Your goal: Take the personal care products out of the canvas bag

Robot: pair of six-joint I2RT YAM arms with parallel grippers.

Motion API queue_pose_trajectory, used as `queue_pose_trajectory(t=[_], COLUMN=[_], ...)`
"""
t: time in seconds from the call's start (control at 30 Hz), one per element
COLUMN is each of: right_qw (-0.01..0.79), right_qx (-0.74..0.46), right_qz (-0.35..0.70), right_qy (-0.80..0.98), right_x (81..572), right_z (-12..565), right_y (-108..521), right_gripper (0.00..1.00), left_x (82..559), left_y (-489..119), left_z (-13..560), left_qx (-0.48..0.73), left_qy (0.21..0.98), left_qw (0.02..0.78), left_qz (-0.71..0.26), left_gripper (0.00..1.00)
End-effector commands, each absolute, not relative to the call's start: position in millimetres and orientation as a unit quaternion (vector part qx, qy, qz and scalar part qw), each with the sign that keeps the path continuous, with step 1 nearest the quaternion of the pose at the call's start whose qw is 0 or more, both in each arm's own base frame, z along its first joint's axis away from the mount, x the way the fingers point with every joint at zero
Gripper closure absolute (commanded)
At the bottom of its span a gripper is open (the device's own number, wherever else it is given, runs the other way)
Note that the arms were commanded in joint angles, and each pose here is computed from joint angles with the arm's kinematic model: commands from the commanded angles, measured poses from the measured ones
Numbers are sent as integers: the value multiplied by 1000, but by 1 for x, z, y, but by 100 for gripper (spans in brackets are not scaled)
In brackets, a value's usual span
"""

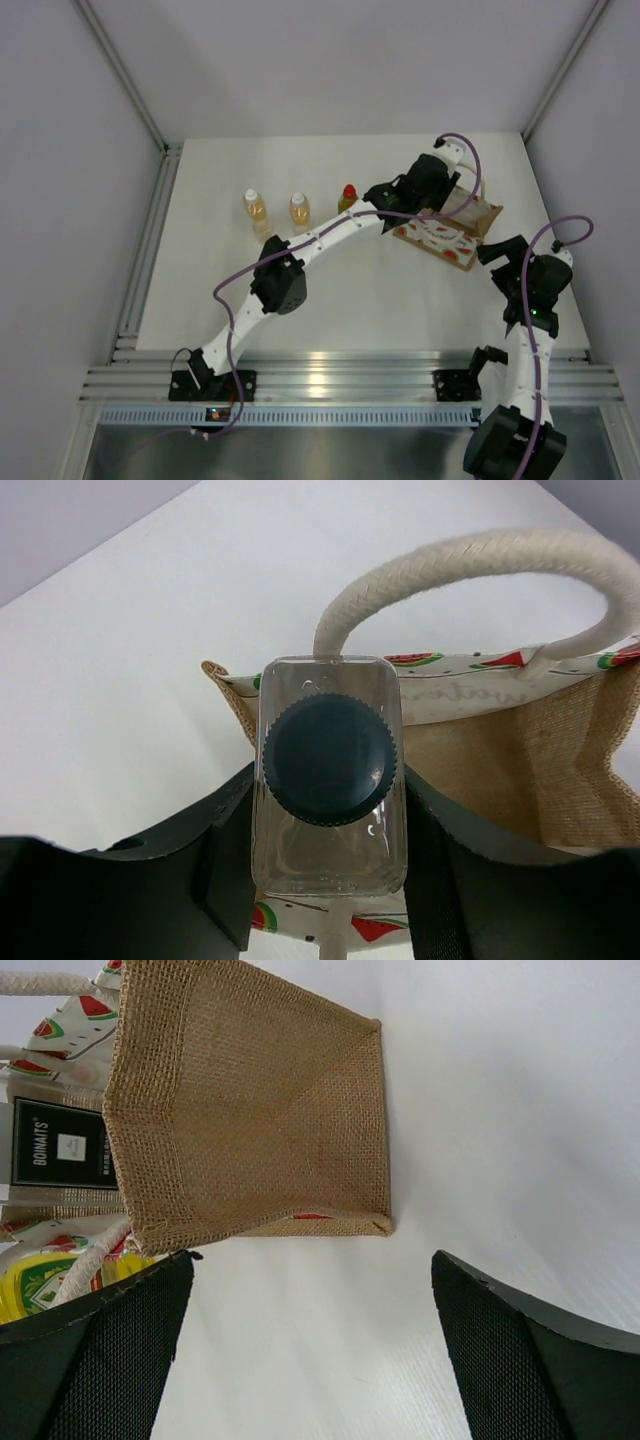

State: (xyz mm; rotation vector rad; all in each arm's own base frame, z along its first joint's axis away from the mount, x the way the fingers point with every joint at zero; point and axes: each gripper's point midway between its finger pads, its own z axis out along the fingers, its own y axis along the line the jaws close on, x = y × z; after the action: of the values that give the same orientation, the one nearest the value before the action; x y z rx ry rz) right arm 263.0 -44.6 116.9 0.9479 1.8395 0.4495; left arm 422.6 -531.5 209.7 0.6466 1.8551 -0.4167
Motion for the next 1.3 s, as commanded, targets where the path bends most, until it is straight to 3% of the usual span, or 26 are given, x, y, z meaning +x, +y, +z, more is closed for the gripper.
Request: queue_pose_trajectory(t=[0.0, 0.3, 0.73, 0.97, 1.0, 1.1, 1.27], right_qw=[495, 492, 490, 501, 508, 516, 530], right_qx=[397, 406, 407, 403, 400, 395, 383], right_qz=[168, 158, 170, 181, 182, 182, 182], right_qy=[755, 753, 752, 745, 741, 738, 734], right_x=[261, 260, 262, 264, 265, 265, 266], right_z=[116, 114, 117, 135, 143, 159, 184], right_y=[-53, -57, -54, -52, -52, -52, -52], right_gripper=[1, 0, 1, 0, 1, 1, 1], left_x=[409, 396, 361, 330, 328, 310, 293], left_y=[-513, -480, -380, -358, -362, -336, -307], left_z=[402, 462, 552, 531, 502, 492, 427], left_qx=[192, 158, 62, 121, 148, 148, 151], left_qy=[670, 645, 620, 647, 665, 672, 715], left_qw=[665, 696, 739, 709, 691, 684, 649], left_qz=[-269, -273, -256, -252, -243, -241, -213], left_gripper=[100, 100, 100, 100, 100, 100, 100])
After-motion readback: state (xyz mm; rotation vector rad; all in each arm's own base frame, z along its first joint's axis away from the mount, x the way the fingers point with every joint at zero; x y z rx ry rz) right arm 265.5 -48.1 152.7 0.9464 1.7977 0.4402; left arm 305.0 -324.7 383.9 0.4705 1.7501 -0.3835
